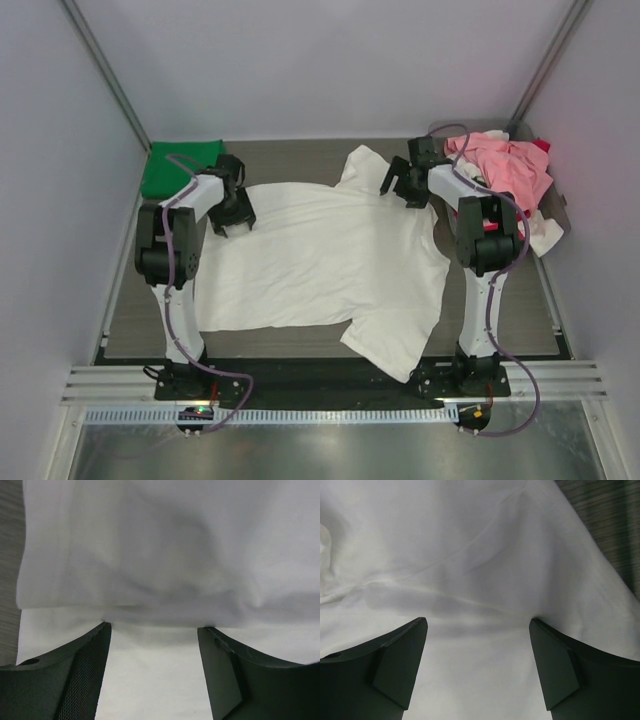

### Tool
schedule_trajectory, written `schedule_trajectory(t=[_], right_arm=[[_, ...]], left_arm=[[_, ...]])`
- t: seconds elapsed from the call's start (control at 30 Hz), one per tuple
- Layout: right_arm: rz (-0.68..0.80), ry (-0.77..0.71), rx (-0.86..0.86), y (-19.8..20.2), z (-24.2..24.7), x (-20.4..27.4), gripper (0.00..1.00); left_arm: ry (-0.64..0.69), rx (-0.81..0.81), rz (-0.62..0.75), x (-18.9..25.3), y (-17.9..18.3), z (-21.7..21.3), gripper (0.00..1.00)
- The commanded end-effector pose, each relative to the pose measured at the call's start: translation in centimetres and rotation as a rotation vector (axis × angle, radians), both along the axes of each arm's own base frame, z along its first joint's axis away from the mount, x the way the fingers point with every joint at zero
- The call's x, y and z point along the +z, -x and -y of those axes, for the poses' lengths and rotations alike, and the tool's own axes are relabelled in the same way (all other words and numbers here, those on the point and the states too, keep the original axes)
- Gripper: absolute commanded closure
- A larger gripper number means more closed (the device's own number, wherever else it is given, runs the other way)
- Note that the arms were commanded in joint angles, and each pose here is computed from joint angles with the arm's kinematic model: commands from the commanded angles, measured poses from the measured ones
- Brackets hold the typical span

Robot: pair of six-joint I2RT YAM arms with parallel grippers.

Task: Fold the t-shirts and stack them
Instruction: Flatten the tshirt out

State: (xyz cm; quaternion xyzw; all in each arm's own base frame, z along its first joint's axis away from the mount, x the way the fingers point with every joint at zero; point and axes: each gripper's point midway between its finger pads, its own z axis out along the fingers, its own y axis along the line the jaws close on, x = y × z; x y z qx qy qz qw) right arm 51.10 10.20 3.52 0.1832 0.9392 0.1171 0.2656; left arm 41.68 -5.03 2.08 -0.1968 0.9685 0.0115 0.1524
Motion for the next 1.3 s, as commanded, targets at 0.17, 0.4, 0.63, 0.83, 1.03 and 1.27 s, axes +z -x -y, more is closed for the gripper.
schedule_trajectory(t=[0.17, 0.4, 0.63, 0.83, 1.03, 1.27], right_arm=[[-0.043, 0.086, 0.006, 0.7, 1.5, 1.2, 0.11], [0.077, -0.104, 0.116, -2.9, -4.6, 6.6, 0.11], [0.146, -0.15, 0.141, -7.4, -7.9, 6.6, 0.11], [0.191, -0.19, 0.161, -10.1, -11.4, 5.5, 0.1], [0.255, -0.313, 0.188, -11.4, -16.3, 6.0, 0.08], [0.611, -0.917, 0.318, -12.0, -25.5, 20.7, 0.06]], left_arm=[[-0.014, -0.053, 0.057, 4.3, -0.7, 2.8, 0.28], [-0.124, -0.081, 0.079, 10.2, 6.8, -0.7, 0.27], [-0.071, -0.109, 0.155, 11.4, 13.9, -1.2, 0.27], [-0.067, -0.066, 0.246, 11.5, 16.9, -2.2, 0.26], [-0.076, -0.042, 0.334, 12.6, 17.1, -2.7, 0.26], [-0.081, -0.042, 0.331, 12.5, 17.2, -2.8, 0.26]])
